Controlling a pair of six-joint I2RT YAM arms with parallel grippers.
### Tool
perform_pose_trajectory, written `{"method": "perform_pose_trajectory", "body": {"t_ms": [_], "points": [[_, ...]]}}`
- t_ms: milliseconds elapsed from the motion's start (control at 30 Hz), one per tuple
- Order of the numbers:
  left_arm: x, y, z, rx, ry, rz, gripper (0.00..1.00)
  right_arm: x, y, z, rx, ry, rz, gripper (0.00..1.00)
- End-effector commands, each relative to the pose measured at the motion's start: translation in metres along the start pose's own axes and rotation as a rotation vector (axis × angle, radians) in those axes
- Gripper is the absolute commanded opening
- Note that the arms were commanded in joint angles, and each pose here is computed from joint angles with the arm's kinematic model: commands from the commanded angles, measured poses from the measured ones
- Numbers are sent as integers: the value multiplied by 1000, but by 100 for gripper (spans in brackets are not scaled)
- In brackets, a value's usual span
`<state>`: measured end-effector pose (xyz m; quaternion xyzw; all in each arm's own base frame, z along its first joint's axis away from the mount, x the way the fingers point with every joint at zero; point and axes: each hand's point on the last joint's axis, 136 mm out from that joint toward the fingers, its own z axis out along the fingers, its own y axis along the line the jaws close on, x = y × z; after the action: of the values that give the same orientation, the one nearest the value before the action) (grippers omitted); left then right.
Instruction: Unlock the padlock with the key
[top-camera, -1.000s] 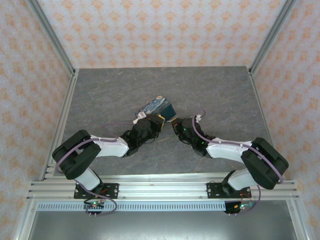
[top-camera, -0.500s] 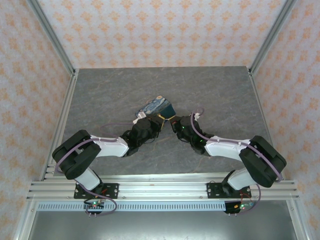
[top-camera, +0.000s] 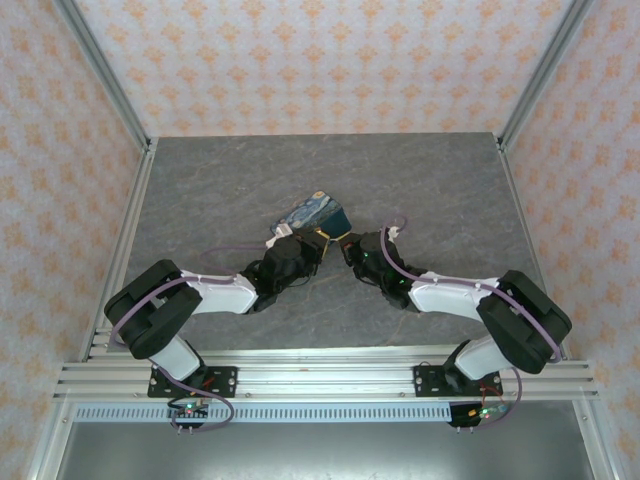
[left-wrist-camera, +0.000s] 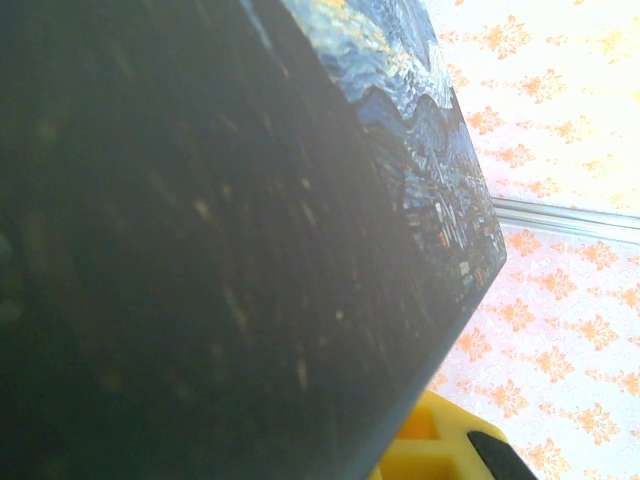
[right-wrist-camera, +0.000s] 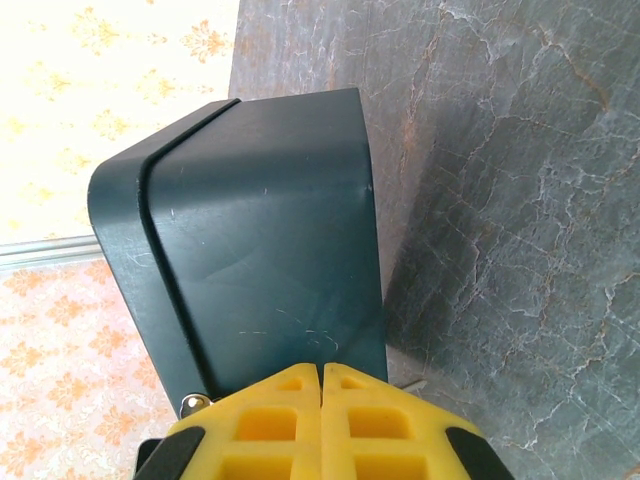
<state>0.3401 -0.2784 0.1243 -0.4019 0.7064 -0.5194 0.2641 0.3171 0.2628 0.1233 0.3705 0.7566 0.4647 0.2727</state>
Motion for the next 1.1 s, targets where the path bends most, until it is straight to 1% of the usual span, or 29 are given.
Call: {"method": "perform_pose_trajectory", "body": {"t_ms": [0, 433, 500, 733, 867, 1067], "points": [[2, -17, 2, 52, 4, -15, 0, 7, 24, 1, -71, 27, -13, 0], [8, -16, 5, 59, 30, -11, 0, 20, 46, 1, -156, 103, -36, 0], [10, -15, 5, 59, 38, -6, 0, 18, 48, 0, -175, 90, -24, 0], [13, -7, -2, 47, 43, 9, 0, 11, 44, 1, -168, 53, 11, 0], [14, -9, -5, 51, 40, 14, 0, 10, 37, 2, -152, 46, 31, 0], [13, -13, -8, 54, 36, 23, 0, 2, 25, -2, -130, 4, 50, 0]]}}
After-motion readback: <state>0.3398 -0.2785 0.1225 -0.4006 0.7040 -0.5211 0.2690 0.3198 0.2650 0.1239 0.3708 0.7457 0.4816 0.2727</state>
